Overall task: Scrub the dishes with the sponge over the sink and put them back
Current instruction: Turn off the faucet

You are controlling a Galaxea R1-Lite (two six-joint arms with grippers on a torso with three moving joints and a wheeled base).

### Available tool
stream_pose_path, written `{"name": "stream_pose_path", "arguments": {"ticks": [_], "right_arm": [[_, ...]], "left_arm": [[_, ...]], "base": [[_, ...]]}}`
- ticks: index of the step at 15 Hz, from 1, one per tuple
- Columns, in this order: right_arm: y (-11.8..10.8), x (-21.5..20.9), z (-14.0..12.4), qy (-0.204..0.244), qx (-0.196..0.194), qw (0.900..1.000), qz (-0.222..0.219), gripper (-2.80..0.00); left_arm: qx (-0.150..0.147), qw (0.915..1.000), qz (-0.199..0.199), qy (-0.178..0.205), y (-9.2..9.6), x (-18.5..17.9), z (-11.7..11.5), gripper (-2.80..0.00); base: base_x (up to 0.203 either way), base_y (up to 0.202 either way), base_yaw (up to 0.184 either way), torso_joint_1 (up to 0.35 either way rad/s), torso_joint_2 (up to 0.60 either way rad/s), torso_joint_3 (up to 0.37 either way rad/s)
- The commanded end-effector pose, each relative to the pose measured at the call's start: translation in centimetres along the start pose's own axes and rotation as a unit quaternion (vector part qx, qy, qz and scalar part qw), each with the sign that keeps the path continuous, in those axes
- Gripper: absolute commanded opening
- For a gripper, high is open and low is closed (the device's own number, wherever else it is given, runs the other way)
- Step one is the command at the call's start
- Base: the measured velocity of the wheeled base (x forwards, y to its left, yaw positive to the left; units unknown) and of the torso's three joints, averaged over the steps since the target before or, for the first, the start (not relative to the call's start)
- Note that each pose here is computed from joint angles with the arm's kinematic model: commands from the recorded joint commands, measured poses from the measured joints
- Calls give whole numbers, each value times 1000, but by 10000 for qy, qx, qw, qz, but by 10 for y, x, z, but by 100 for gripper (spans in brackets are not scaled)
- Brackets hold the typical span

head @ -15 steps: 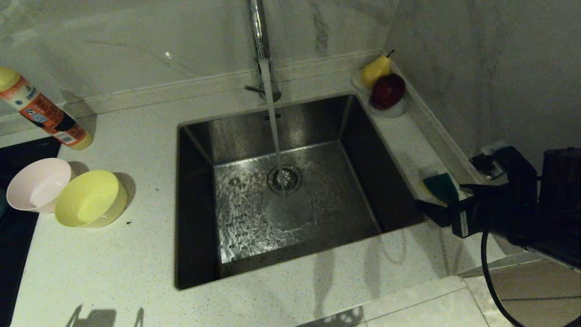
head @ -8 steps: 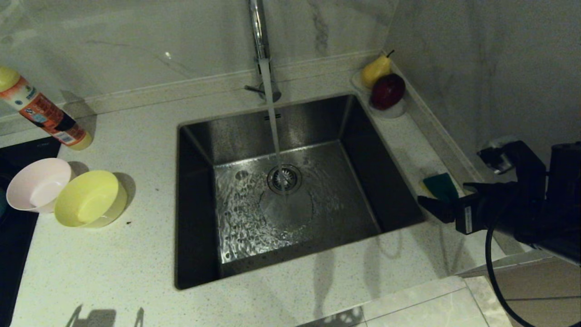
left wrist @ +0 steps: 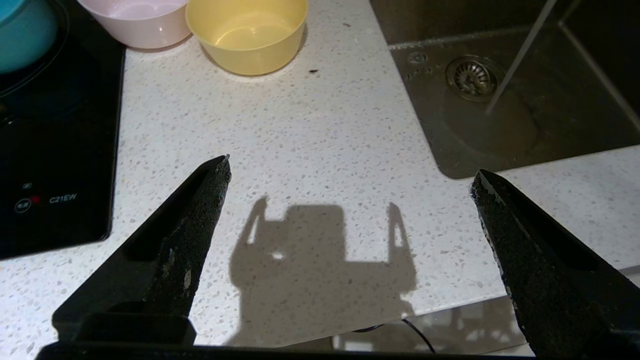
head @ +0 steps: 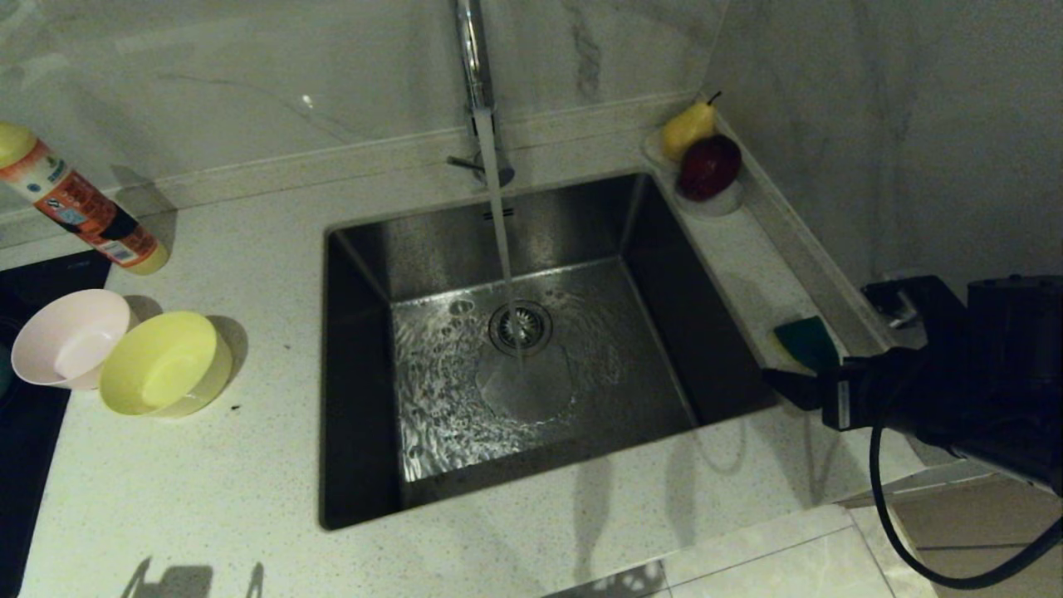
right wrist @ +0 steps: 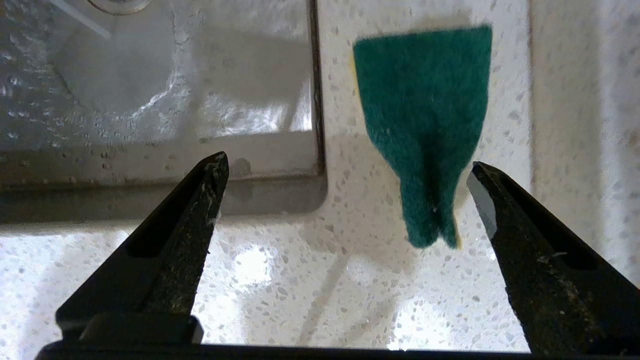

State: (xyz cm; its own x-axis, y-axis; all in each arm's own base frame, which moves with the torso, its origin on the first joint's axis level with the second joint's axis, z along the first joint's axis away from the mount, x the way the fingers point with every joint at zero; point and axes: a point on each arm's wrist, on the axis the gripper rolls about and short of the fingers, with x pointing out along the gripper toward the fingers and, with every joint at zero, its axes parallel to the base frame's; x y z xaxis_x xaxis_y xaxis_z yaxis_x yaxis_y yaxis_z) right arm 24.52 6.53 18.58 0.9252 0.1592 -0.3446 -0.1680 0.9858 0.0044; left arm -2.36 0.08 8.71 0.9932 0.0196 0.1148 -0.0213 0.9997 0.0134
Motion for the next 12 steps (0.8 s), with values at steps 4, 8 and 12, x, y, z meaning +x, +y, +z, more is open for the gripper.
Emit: {"name": "stream_pose_path", "arguments": {"ticks": [4, 8, 12], "right_arm": [[-6, 9, -7, 194, 90, 9997, -107, 0], [-6, 11, -8, 222, 127, 9996, -73, 0], [-5, 16, -5, 200, 129, 9997, -67, 0]], "left_arm": [[7, 9998, -2, 208, 0, 2, -11, 0], [7, 9998, -4, 208, 0, 2, -11, 0], [7, 9998, -2, 200, 0, 2, -11, 0]], "base": [[0, 0, 0, 0, 0, 0], [0, 0, 0, 0, 0, 0], [0, 0, 0, 0, 0, 0]]}}
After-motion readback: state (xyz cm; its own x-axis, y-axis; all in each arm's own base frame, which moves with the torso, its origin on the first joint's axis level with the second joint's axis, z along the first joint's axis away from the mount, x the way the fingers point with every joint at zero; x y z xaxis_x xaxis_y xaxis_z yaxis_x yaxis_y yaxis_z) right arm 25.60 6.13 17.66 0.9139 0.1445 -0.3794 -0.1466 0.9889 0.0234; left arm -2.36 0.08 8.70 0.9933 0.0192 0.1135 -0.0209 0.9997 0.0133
